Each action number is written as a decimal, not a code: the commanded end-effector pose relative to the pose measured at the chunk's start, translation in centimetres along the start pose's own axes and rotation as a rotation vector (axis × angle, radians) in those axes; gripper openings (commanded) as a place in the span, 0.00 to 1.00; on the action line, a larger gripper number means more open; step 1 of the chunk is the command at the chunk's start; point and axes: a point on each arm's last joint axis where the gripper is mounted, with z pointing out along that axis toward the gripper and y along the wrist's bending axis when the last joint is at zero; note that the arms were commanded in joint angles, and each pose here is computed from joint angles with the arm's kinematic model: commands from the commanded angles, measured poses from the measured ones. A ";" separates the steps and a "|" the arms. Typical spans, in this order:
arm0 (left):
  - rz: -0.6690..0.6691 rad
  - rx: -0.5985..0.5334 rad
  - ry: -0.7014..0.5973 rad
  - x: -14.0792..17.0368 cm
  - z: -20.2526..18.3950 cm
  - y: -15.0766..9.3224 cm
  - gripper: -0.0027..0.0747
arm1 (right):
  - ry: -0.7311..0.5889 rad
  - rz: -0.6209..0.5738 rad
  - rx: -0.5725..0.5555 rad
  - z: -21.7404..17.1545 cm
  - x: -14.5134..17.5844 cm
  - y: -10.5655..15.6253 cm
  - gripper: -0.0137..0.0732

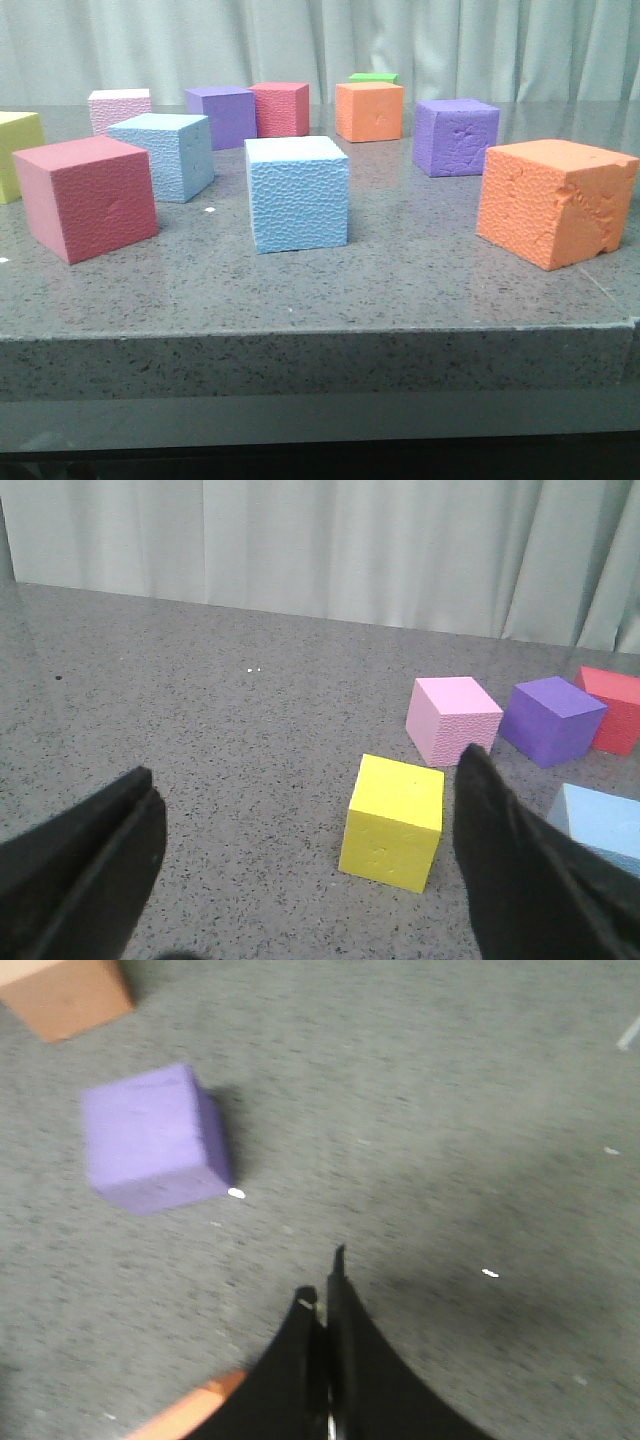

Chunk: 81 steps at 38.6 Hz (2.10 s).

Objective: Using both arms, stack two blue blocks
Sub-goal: 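Move the left gripper over the other light blue cube near the red cube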

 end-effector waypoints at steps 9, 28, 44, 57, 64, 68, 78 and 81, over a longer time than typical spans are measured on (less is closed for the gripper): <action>-0.013 0.012 -0.100 -1.8 -0.2 -0.2 0.77 | -0.140 -0.013 0.023 -4.3 4.6 -5.0 0.09; -0.015 0.012 -0.091 -1.7 0.1 -0.2 0.77 | -0.404 -0.096 -0.023 -6.4 15.1 -9.2 0.08; 0.035 0.156 0.015 -4.9 4.4 -2.8 0.77 | -0.492 -0.102 -0.075 -6.2 16.9 -9.6 0.08; 0.149 0.392 0.280 -7.0 11.4 -10.5 0.77 | -0.491 -0.100 -0.077 -6.2 16.9 -9.6 0.08; 0.227 0.432 0.459 -6.7 15.6 -14.2 0.77 | -0.483 -0.078 -0.096 -6.2 17.0 -9.4 0.08; 0.258 0.438 0.570 -6.4 17.8 -15.8 0.77 | -0.483 -0.078 -0.096 -6.2 17.0 -9.4 0.08; 0.303 0.416 0.827 -4.9 22.0 -17.9 0.77 | -0.483 -0.078 -0.096 -6.2 17.0 -9.4 0.08; 0.294 0.392 0.856 -4.6 22.9 -18.2 0.77 | -0.482 -0.078 -0.095 -6.2 17.0 -9.5 0.08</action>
